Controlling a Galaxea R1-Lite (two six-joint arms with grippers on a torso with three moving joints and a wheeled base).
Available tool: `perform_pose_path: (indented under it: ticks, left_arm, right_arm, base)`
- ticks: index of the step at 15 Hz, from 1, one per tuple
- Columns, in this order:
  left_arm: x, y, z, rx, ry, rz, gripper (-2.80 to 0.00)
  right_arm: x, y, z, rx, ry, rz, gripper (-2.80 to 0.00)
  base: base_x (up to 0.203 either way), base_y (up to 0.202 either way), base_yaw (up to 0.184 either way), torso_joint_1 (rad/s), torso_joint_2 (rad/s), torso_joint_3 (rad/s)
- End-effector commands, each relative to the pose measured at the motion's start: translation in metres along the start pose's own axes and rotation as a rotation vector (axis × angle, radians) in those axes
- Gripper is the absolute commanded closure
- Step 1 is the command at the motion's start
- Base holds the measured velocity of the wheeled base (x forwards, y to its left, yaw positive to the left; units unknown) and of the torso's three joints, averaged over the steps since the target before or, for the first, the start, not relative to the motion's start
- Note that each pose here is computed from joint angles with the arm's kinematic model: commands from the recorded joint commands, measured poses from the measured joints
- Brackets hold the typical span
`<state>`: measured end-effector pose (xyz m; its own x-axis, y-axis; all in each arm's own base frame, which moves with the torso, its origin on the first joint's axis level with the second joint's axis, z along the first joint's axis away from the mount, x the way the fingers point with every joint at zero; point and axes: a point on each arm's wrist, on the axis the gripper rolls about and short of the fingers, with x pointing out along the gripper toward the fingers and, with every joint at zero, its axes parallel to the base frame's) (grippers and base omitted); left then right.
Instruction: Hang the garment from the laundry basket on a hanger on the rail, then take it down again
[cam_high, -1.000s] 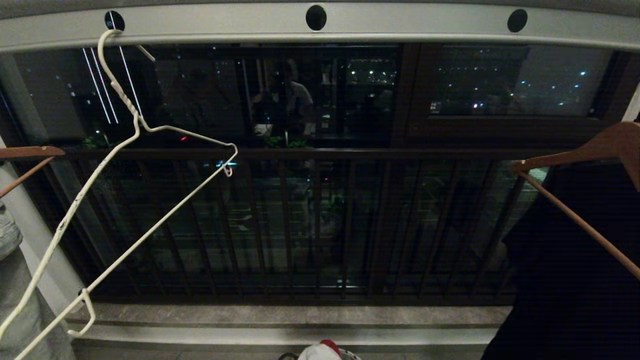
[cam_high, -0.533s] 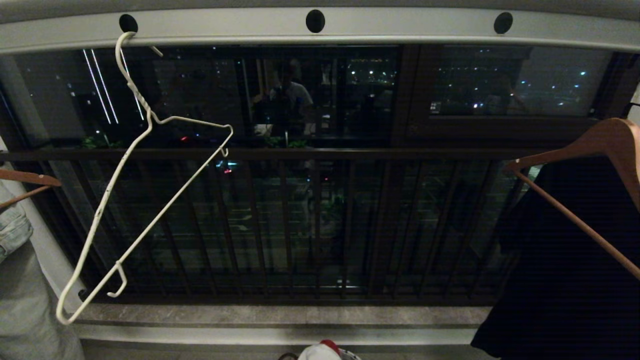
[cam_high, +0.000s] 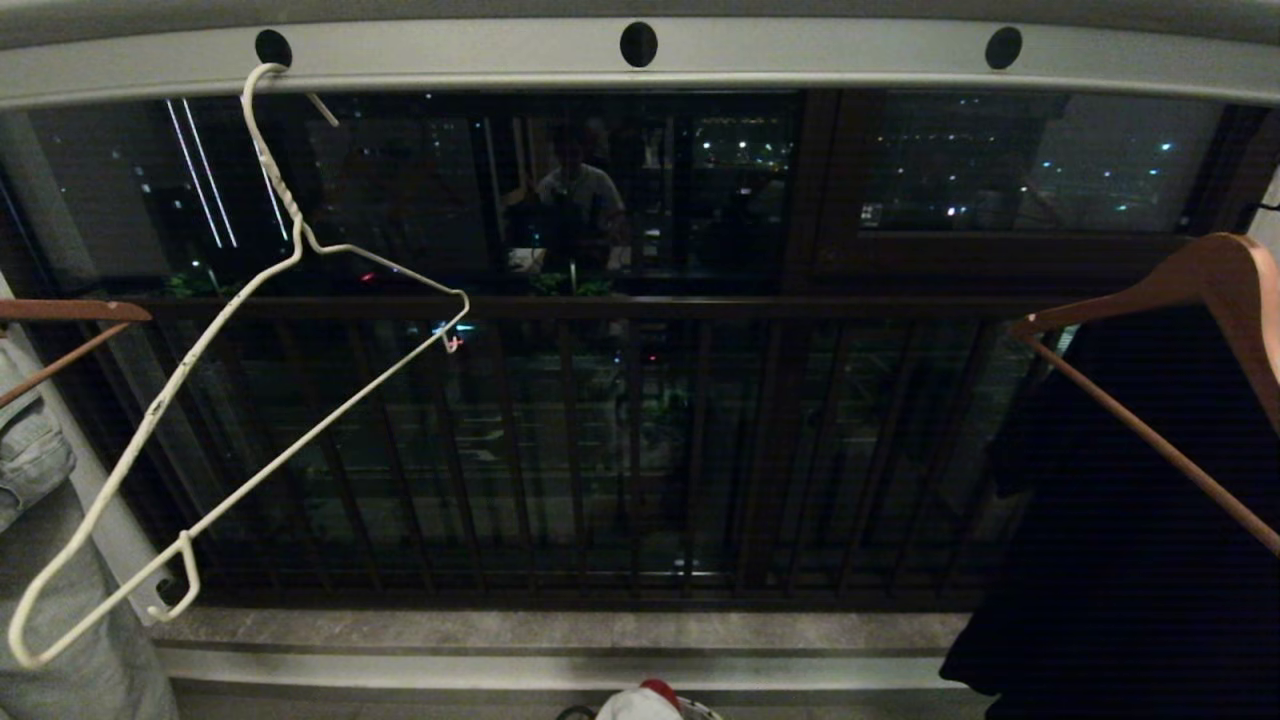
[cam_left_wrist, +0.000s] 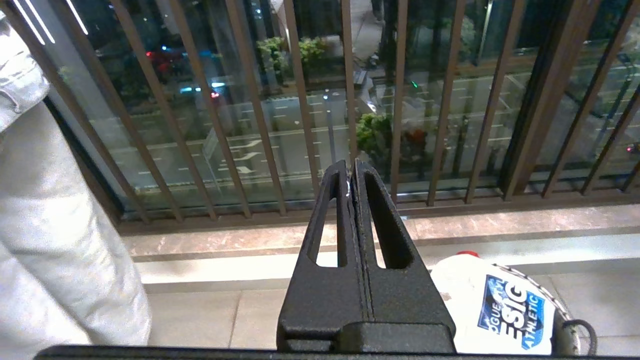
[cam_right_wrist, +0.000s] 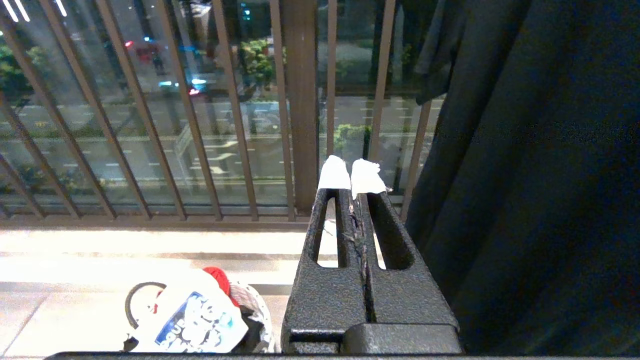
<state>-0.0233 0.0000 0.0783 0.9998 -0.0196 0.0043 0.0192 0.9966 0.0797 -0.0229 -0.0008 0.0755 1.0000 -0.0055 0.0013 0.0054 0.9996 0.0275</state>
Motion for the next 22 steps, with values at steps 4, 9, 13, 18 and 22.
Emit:
perform_pose_path:
  ticks: [4, 9, 13, 18, 22]
  left_arm:
    - [0.0003, -0.0002, -0.0022, -0.044, 0.006, 0.0, 0.0]
    - [0.0003, -0.0001, -0.0021, -0.072, 0.004, 0.004, 0.0]
    - [0.0003, 0.0, -0.0021, -0.075, 0.004, 0.006, 0.0]
    - [0.0003, 0.0, -0.0021, -0.075, 0.004, 0.006, 0.0]
    - [0.0003, 0.0, -0.0021, -0.075, 0.004, 0.006, 0.0]
  right_arm:
    - [0.0002, 0.0, -0.0004, 0.0, 0.003, 0.0, 0.0]
    - [0.0002, 0.0, -0.0004, 0.0, 0.003, 0.0, 0.0]
    - [0.0002, 0.0, -0.0004, 0.0, 0.003, 0.001, 0.0]
    - [0.0002, 0.0, -0.0004, 0.002, 0.003, -0.001, 0.0]
    - [0.0002, 0.0, -0.0004, 0.0, 0.003, -0.001, 0.0]
  base:
    - [0.0, 0.0, 0.0, 0.0, 0.0, 0.0]
    - [0.0, 0.0, 0.0, 0.0, 0.0, 0.0]
    - [0.0, 0.0, 0.0, 0.0, 0.0, 0.0]
    - [0.0, 0.0, 0.0, 0.0, 0.0, 0.0]
    - [0.0, 0.0, 0.0, 0.0, 0.0, 0.0]
